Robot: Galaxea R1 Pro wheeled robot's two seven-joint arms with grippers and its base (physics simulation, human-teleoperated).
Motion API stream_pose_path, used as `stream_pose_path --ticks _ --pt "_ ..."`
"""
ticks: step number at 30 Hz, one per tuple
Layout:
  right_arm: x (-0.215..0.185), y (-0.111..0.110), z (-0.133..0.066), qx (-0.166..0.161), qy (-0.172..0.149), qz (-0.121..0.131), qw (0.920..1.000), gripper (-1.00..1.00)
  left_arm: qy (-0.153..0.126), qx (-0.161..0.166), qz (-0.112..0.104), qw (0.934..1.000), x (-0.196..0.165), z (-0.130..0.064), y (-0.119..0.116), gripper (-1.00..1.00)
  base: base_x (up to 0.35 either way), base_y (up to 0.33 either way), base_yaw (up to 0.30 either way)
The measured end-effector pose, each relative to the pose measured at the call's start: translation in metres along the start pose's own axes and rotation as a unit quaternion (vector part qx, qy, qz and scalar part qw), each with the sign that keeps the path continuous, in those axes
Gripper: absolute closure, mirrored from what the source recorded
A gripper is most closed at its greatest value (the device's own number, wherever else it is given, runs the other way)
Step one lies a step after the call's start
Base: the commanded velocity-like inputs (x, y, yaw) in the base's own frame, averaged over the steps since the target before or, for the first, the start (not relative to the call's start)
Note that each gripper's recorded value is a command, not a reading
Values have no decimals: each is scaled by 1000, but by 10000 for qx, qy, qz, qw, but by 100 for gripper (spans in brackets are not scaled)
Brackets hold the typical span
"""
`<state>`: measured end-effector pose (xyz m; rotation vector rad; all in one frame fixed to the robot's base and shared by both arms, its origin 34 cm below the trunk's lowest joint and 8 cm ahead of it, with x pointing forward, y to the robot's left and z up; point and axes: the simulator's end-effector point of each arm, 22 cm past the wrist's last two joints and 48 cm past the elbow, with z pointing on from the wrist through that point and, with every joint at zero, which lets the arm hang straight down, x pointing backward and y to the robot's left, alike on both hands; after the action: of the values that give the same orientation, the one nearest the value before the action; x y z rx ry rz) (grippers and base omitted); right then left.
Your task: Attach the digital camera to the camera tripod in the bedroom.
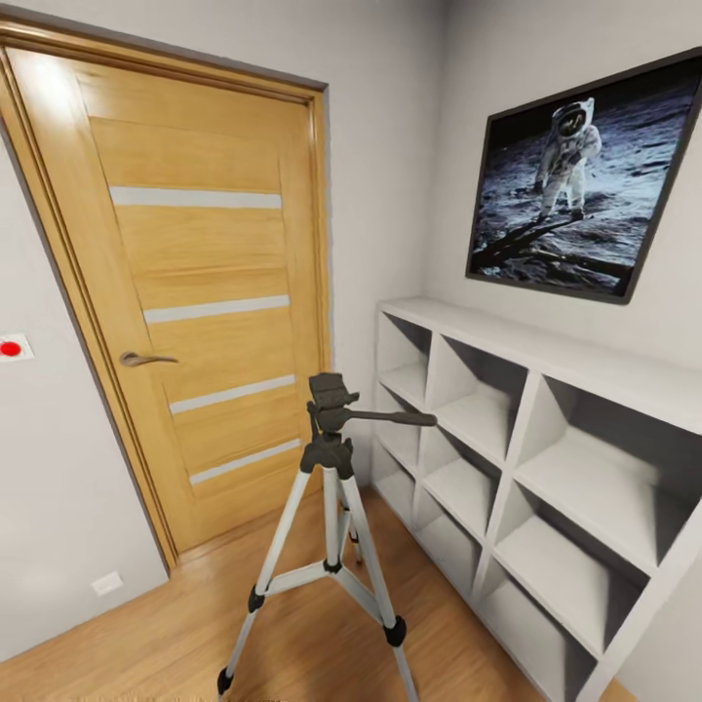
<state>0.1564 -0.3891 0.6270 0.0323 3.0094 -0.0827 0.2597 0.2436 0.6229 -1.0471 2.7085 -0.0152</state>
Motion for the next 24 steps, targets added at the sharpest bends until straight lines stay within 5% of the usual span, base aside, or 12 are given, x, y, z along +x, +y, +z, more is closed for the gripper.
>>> stream_pose_path --ticks 8,24 --pt "0 0 0 -1 2 -2 10000 -100 -5 0 -5 10000 0 0 0 100 66 -169 274" --pt "0 0 0 -1 -4 -1 10000 -100 -8 -5 -9 10000 -1 0 1 100 3 -7 274"
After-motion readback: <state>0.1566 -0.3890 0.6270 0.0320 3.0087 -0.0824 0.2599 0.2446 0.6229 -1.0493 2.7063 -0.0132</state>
